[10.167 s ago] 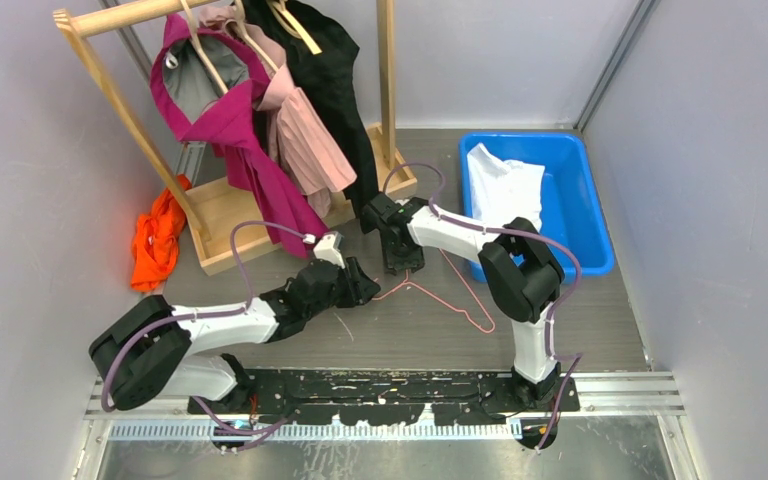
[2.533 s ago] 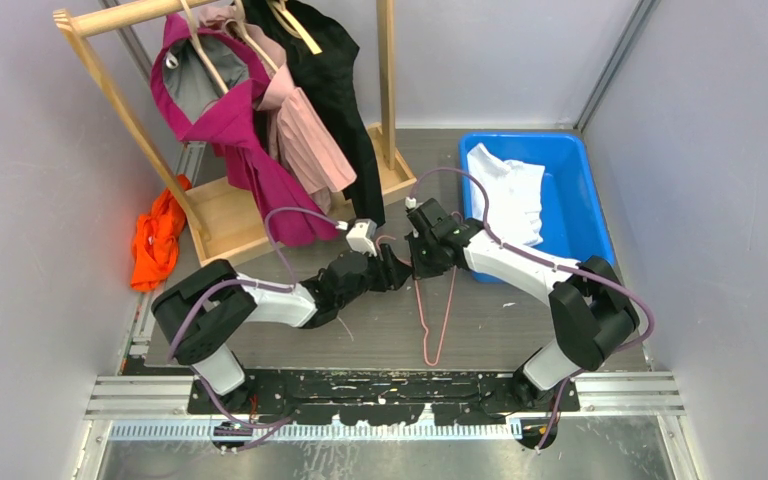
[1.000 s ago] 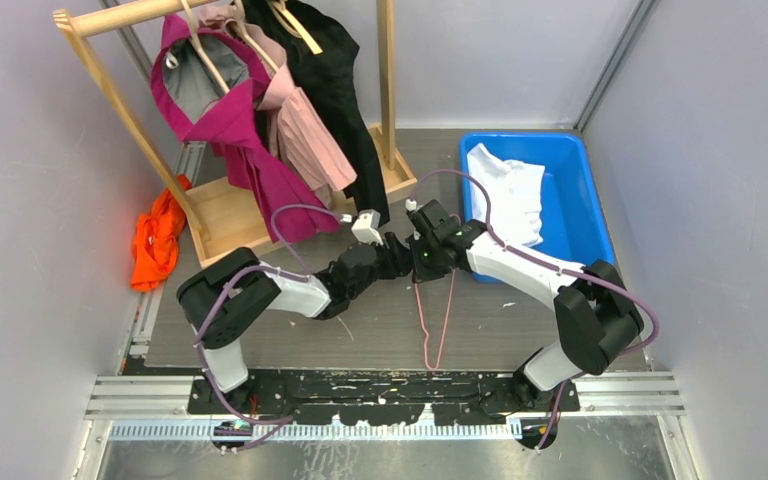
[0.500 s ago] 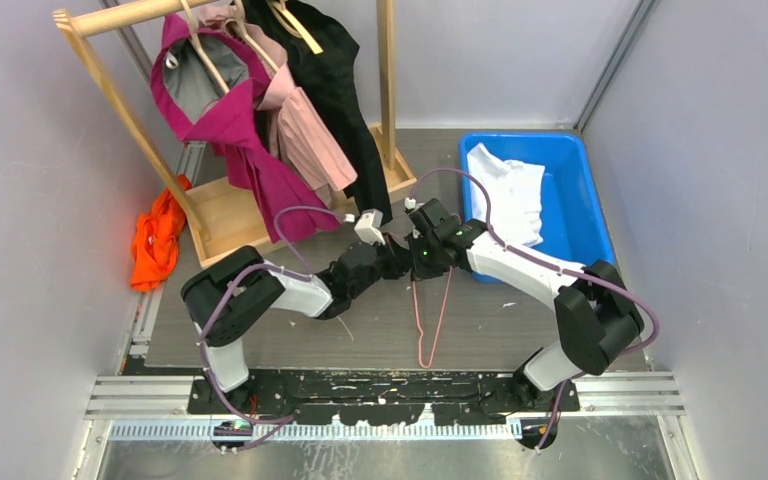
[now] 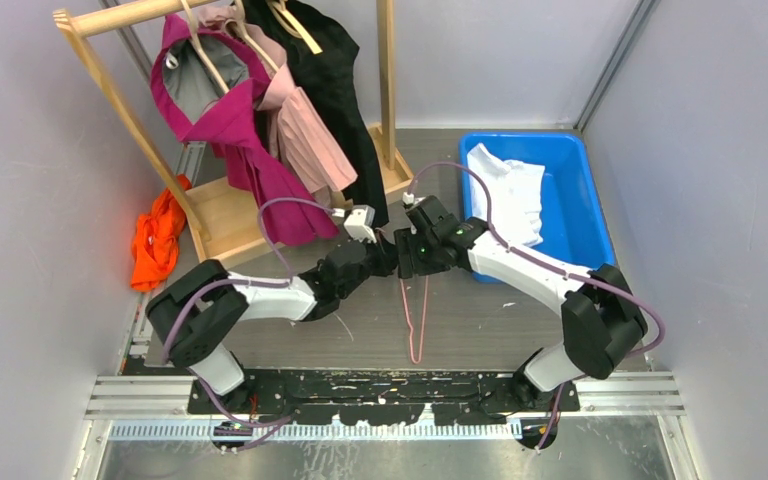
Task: Remove the skirt from the hanger
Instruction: Pick up the hanger at the center of the board.
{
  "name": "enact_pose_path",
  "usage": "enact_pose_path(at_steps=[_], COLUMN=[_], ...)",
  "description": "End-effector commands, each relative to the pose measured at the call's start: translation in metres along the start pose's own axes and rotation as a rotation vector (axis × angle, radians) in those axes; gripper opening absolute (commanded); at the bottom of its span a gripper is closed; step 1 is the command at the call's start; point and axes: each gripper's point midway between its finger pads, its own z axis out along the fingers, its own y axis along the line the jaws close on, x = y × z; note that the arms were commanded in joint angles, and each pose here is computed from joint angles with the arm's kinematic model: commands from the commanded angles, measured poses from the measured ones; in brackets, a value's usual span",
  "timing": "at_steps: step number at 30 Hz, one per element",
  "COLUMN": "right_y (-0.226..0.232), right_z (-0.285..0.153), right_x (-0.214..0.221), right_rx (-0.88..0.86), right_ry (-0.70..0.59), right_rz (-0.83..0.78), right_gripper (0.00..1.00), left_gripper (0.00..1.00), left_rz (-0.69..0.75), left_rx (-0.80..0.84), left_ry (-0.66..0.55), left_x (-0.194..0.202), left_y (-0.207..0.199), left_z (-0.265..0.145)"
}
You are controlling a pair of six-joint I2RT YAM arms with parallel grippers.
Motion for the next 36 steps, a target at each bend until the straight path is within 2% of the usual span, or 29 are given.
enact_pose_path(at_steps=[1,2,3,4,12,15,19,25,32,36], right_y=[-0.002,0.0,0.002,0.005,0.006,0.009,0.016,0.017,0.028,0.04], right_z=[-0.012,-0.015,-0.019,-0.024,-0.084,-0.095,-0.101,-0.108,-0.093,-0.098], right_x=[-0.028,-0.028,-0.03,-0.032,-0.046,-0.042,-0.032,-0.02,0.0,-0.008], right_rx=[0.029,0.018,0.003,-0.008,-0.045,-0.067,-0.07,-0.035,-0.057,-0.058], right_ry=[-0.103,-0.108,-0.12,-0.135,-0.356,-0.392,-0.414,-0.47,-0.474,-0.543], right_rz=[-0.002,0.0,0.0,-0.003,-0.019,-0.008,-0.023,-0.039,-0.036,-0.05], right_gripper=[0.63,0.64,0.72,0.75,0.76,0.77,0.76,0.76,0.74,0.73], left_gripper=[0.0,0.0,0.0,0.0,0.0,0.0,0.0,0.0,0.0,0.0], left_rz=[0.075,0.084,0.095,0.105,0.172,0.192,0.222,0.353,0.431,0.461], left_rx=[0.078,0.071,0.065,0.054,0.025,0.007,-0.016,-0.073,-0.172,-0.216], left_ry=[-0.07,-0.07,-0.07,-0.066,-0.085,-0.09,-0.11,-0.127,-0.212,-0.255], left_x=[-0.037,-0.038,-0.04,-0.041,-0.056,-0.057,-0.063,-0.077,-0.118,-0.136], left_y=[-0.033,-0.033,-0.033,-0.032,-0.042,-0.042,-0.044,-0.059,-0.067,-0.071], left_z=[-0.017,-0.019,-0.022,-0.024,-0.042,-0.05,-0.055,-0.073,-0.103,-0.106])
